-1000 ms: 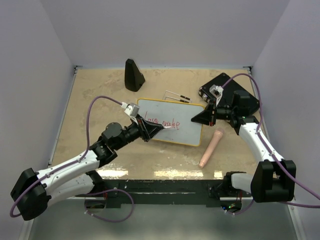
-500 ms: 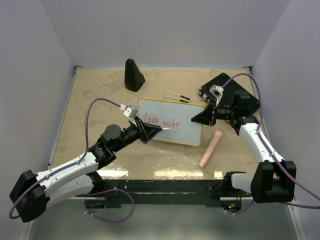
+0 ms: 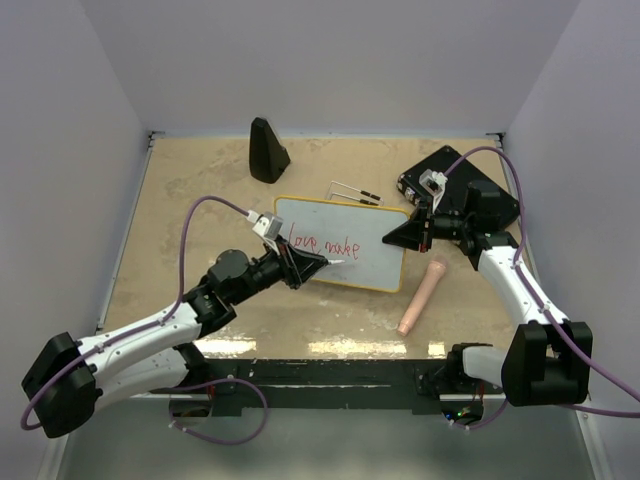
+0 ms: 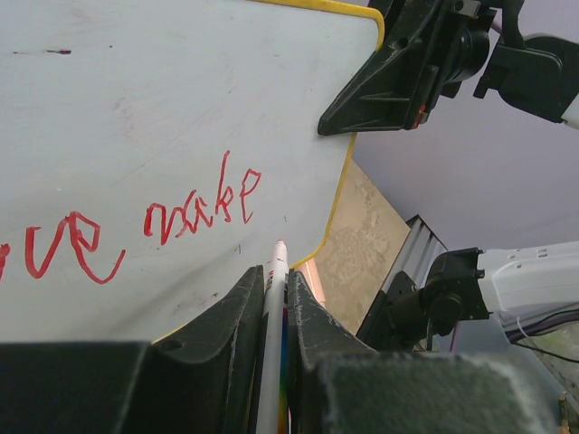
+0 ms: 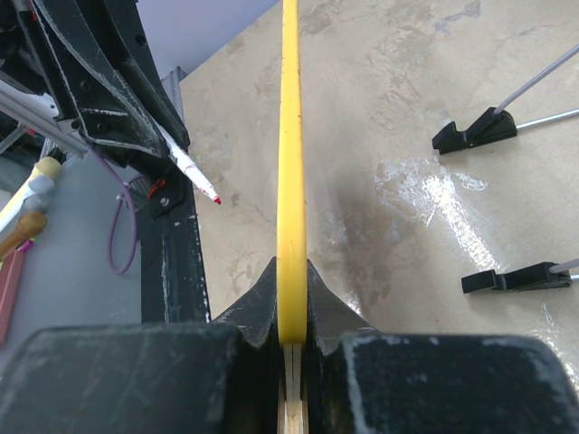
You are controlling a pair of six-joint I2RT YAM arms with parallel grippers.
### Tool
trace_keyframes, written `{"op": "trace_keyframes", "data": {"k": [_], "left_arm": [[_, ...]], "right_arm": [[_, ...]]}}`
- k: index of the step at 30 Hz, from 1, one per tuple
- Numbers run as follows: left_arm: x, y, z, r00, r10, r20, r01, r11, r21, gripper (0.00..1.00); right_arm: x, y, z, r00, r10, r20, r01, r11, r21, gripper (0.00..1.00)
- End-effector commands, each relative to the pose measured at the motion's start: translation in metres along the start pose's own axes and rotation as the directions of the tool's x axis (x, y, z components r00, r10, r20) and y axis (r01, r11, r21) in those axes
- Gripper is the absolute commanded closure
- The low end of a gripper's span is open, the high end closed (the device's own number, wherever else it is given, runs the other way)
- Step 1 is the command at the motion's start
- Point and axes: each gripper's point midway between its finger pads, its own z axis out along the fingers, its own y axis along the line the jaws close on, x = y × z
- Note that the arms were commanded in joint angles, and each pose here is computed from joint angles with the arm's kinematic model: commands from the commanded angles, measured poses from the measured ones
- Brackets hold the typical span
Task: Write a sentence on the whiteboard
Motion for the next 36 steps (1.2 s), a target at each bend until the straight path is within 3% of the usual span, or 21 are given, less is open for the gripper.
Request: {"op": "trace_keyframes", "data": {"k": [1, 15, 36], "left_arm": [[-0.017, -0.013, 0.005, 0.997, 0.036, 0.063, -0.038, 0.998, 0.041, 1.0], [-0.015, -0.021, 0.028, 0.996, 0.079, 0.037, -0.08, 0.996, 0.035, 1.0], [-0.03, -0.019, 0.062, 0.992, 0.097, 0.082, -0.097, 0.995, 0.003, 1.0]], "right_arm": [[-0.013, 0.019, -0.002, 0.998, -0.067, 0.022, 0.068, 0.995, -0.071, 1.0], [-0.013, 0.018, -0.002, 0.998, -0.065, 0.022, 0.067, 0.995, -0.071, 1.0], [-0.014, 0.019, -0.002, 0.997, -0.068, 0.023, 0.07, 0.995, -0.074, 1.0]]}}
